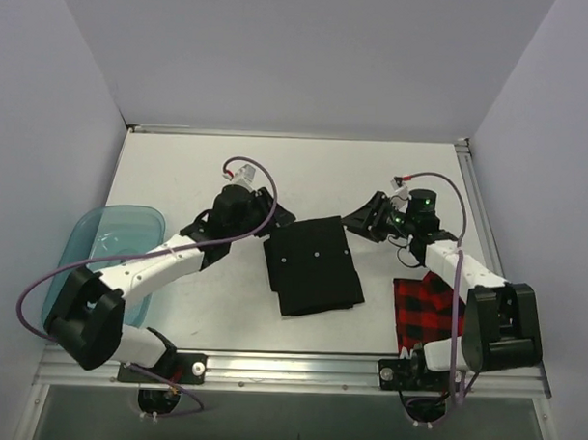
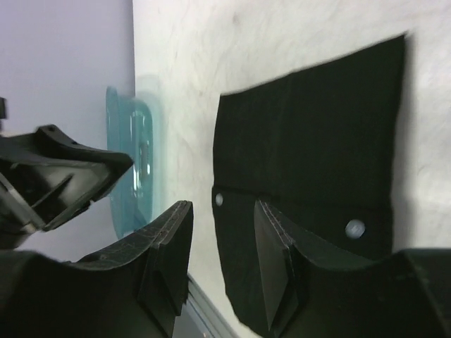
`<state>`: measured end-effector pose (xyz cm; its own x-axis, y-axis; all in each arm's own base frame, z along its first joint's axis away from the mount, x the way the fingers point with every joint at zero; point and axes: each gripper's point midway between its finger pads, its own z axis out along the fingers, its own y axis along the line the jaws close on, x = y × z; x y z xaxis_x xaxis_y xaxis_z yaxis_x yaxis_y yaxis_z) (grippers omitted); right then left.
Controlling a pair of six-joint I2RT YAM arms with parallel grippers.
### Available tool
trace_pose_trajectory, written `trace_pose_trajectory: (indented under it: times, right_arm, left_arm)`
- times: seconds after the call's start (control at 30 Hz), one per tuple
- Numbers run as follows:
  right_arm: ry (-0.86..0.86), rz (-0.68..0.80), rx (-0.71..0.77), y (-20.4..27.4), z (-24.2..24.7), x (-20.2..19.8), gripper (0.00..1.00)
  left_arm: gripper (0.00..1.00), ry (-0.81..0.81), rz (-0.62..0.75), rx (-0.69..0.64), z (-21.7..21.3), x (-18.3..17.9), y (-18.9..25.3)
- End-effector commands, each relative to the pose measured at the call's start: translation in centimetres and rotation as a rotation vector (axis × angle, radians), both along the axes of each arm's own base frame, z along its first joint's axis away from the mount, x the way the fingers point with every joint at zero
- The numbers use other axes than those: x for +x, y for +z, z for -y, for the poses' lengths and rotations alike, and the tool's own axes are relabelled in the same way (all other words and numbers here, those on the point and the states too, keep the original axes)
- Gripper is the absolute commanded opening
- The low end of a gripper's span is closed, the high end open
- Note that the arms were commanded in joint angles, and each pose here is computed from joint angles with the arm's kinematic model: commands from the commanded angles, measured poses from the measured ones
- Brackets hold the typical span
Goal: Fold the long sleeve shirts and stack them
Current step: Fold the shirt
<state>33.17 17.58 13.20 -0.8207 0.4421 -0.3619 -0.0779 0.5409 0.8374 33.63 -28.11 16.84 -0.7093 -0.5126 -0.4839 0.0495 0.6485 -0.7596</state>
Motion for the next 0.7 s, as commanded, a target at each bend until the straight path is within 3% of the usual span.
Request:
trace_pose_trajectory:
  times: [0.0,0.2,0.33,0.5,0.67]
  right_arm:
    - [0.121,-0.121,-0.061,-2.6,-1.5,-6.2,0.40]
    - [0.271,-0.182,-0.059,-5.5,-4.3,-12.5,0.37]
    - [0.260,-0.250,-0.077,-7.9,-3.6,-14.4,0.36]
    - [0.203,-0.305,-0.260,-10.8,-0.5,-16.0,0.36]
    - [0.123,-0.346,-0.356,-11.5,2.6,-16.7,0.36]
  left_arm:
    - [0.44,-0.057,-0.103,0.096,1.2,-6.7,-3.2]
    - [0.37,-0.215,-0.155,0.143,4.6,-14.2,-7.5]
    - [0.32,-0.243,-0.253,0.217,3.8,-17.3,-12.3]
    - [0.28,-0.194,-0.320,0.295,1.3,-18.1,-15.5]
    - [0.28,-0.150,-0.311,0.368,-0.7,-17.0,-14.9]
